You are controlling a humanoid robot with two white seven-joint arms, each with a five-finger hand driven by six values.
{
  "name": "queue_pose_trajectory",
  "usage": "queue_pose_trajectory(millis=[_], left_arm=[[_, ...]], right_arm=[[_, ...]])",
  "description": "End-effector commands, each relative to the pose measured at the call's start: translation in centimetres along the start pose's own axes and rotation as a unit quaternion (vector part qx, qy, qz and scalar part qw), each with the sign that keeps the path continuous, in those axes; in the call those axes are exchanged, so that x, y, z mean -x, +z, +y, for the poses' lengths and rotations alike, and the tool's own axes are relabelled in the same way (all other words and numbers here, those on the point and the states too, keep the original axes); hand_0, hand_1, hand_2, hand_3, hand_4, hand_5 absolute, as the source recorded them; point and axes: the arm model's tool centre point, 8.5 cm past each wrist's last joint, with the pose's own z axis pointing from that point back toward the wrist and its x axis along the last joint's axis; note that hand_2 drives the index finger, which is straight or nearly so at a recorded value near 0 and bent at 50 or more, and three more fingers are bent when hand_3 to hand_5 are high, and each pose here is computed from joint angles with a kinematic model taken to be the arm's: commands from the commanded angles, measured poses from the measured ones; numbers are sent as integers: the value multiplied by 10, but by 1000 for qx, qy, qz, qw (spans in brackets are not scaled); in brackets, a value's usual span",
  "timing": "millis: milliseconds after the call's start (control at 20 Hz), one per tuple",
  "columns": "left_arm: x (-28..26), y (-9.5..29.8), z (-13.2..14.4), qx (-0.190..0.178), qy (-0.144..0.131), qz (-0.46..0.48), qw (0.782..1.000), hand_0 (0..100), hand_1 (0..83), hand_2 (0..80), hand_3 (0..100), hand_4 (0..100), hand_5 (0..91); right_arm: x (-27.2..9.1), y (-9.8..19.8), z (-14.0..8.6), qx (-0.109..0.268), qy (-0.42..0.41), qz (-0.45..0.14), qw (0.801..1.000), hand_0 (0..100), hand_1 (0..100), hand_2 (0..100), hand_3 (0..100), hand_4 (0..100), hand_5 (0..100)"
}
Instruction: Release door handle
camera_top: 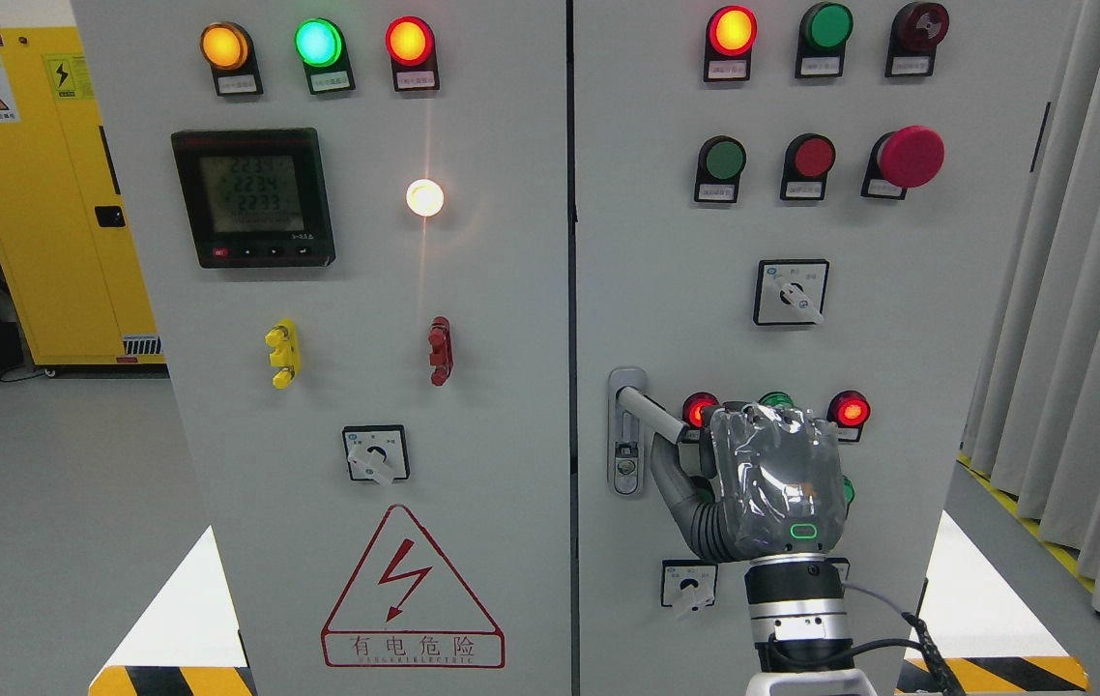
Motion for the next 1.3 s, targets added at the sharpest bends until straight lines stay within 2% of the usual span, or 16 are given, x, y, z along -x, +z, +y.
queue_pose_trajectory(millis=[0,1250], left_arm=[[-22,0,-2,2,1,-20,1000,120,556,0,0,0,0],[-22,0,-2,2,0,-20,1000,120,556,0,0,0,0]], right_arm=[[1,-1,-1,2,1,1,1000,583,389,903,1000,1000,1000],[1,-4,-3,5,1,0,1000,576,387,903,1000,1000,1000]])
